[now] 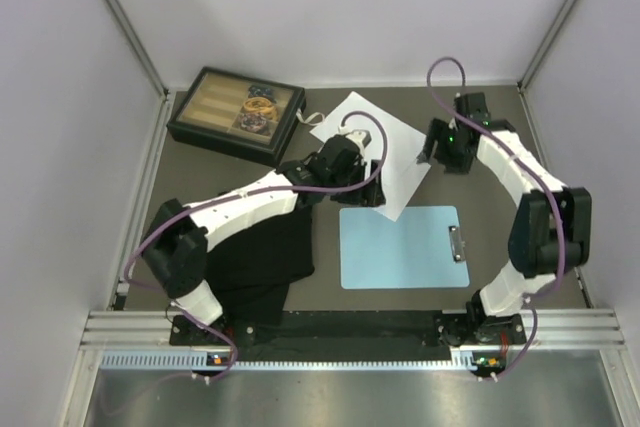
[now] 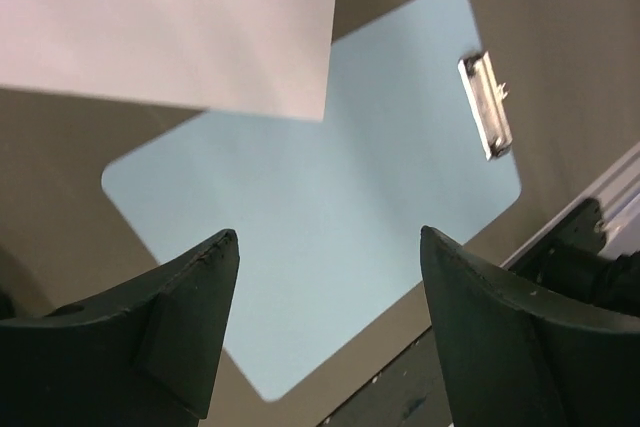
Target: Put the files into the folder
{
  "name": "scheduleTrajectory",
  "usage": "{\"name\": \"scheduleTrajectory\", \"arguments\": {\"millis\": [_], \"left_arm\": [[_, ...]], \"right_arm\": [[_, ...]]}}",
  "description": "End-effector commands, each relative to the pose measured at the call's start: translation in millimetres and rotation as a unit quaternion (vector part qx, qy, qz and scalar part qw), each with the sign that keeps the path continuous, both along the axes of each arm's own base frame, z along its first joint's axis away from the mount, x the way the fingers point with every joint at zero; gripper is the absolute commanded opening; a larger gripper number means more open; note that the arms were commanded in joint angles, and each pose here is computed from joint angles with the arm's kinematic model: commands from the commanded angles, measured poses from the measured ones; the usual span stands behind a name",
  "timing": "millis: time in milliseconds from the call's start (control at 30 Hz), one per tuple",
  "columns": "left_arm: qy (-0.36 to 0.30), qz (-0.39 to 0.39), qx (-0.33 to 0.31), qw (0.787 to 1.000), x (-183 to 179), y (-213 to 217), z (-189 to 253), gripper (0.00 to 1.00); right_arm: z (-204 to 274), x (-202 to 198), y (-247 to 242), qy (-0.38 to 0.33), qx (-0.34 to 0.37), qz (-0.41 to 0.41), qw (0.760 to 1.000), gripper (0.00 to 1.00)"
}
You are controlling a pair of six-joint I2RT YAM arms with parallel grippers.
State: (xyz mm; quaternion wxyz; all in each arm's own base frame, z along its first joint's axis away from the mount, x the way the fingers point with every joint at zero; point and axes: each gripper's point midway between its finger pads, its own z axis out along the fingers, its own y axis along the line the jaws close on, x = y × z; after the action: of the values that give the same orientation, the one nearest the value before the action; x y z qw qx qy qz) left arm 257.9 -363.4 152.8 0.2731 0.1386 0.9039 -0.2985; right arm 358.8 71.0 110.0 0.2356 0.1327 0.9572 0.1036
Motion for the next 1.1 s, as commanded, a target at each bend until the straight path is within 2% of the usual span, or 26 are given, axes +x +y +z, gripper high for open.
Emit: {"name": "scheduleTrajectory", "arguments": {"millis": [0, 67, 100, 167, 200, 233, 267, 333, 467, 600, 667, 767, 933, 1067], "left_arm": [[-0.056, 0.048, -0.108, 0.991, 84, -33, 43, 0.77], [-0.045, 0.049, -0.156, 0.985, 113, -42, 59, 0.76], [-0.022, 0.052, -0.154, 0.986, 127, -46, 37, 0.75], [-0.024, 0.053, -0.187, 0.981, 157, -50, 50, 0.70], [-0.013, 0.059, -0.179, 0.982, 170, -52, 29, 0.69], [-0.029, 0.062, -0.190, 0.979, 188, -52, 42, 0.68], [-0.010, 0.066, -0.176, 0.982, 196, -53, 19, 0.66], [-0.017, 0.060, -0.182, 0.981, 208, -57, 25, 0.62], [0.006, 0.054, -0.185, 0.981, 211, -65, -9, 0.62], [0.017, 0.069, -0.159, 0.985, 209, -59, -34, 0.58], [0.015, 0.064, -0.143, 0.987, 198, -59, -42, 0.58], [0.028, 0.064, -0.123, 0.990, 186, -56, -59, 0.58], [0.056, 0.111, -0.074, 0.989, 186, -38, -97, 0.58], [0.106, 0.133, -0.045, 0.984, 176, -31, -132, 0.52]], "right_arm": [[29, 83, 32, -0.072, 0.093, -0.007, 0.993, 0.75], [24, 107, 38, -0.068, 0.117, -0.006, 0.991, 0.75], [19, 113, 37, -0.059, 0.129, -0.014, 0.990, 0.74], [13, 129, 42, -0.059, 0.135, -0.011, 0.989, 0.74], [12, 134, 40, -0.062, 0.133, -0.018, 0.989, 0.74], [10, 137, 38, -0.062, 0.131, -0.023, 0.989, 0.73], [8, 138, 37, -0.063, 0.129, -0.028, 0.989, 0.73], [-4, 129, 27, -0.048, 0.114, -0.050, 0.991, 0.72], [-20, 107, 10, -0.031, 0.081, -0.055, 0.995, 0.69], [-39, 86, 4, -0.006, 0.080, -0.056, 0.995, 0.65], [-47, 75, 5, 0.005, 0.087, -0.054, 0.995, 0.62], [-54, 61, 9, 0.005, 0.103, -0.061, 0.993, 0.62], [-67, 43, 13, 0.015, 0.116, -0.069, 0.991, 0.62], [-73, 35, 25, 0.022, 0.128, -0.066, 0.989, 0.62]]}}
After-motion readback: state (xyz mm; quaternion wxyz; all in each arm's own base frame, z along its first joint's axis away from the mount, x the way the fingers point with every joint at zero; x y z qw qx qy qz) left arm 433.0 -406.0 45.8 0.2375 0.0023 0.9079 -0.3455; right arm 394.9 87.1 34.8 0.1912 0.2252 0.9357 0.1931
